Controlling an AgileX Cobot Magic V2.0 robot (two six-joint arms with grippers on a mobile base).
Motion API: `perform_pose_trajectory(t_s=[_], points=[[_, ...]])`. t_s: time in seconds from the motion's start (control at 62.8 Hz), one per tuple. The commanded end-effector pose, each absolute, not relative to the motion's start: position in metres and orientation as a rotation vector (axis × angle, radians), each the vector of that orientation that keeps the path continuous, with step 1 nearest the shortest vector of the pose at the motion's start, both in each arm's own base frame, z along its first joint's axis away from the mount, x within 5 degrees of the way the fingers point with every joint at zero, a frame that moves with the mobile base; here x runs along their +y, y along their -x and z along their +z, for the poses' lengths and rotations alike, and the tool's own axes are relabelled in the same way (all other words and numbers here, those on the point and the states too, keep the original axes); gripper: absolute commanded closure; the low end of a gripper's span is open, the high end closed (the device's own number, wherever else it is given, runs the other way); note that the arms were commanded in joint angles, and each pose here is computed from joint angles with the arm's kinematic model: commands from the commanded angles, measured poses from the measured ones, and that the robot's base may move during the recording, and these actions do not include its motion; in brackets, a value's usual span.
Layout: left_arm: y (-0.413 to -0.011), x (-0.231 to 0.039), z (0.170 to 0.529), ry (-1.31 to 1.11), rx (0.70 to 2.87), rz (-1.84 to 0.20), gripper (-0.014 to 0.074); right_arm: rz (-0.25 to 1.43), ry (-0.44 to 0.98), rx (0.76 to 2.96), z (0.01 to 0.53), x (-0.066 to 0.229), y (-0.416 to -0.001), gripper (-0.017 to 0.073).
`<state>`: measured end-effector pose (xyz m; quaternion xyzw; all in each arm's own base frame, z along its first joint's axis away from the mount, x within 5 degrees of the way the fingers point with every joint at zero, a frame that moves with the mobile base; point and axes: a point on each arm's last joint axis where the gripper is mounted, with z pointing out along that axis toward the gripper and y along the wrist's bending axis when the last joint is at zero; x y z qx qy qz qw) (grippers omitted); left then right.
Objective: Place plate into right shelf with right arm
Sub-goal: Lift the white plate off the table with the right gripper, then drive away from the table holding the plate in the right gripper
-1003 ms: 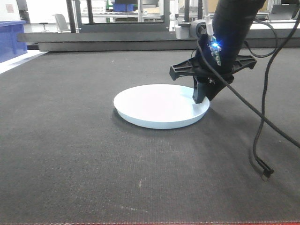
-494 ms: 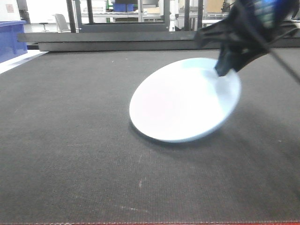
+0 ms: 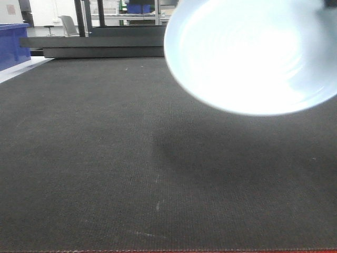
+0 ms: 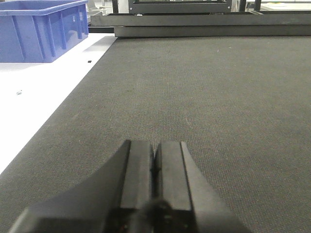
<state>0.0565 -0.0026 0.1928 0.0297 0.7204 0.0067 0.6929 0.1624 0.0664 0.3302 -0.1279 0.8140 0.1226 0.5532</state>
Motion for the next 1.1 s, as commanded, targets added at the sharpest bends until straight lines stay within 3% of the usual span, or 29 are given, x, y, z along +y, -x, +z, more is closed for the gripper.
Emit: perform_pose_trajectory(t_s=[0.0,0.446,1.083], points=[[-0.056,-0.001,0.198,-0.047,1.526,0.022,0.0641,0.319,0.282,1.694,0.362,0.058,-0.143,0.0504],[-0.056,-0.001,0.198,-0.047,1.526,0.022,0.0641,0.372,0.221,1.327,0.404,0.027,-0.066,0.0504],[-0.056,-0.001,0.198,-0.047,1.526,0.022,0.0641,0.374,0.218,1.305,0.405,0.025,-0.061,0.0504]])
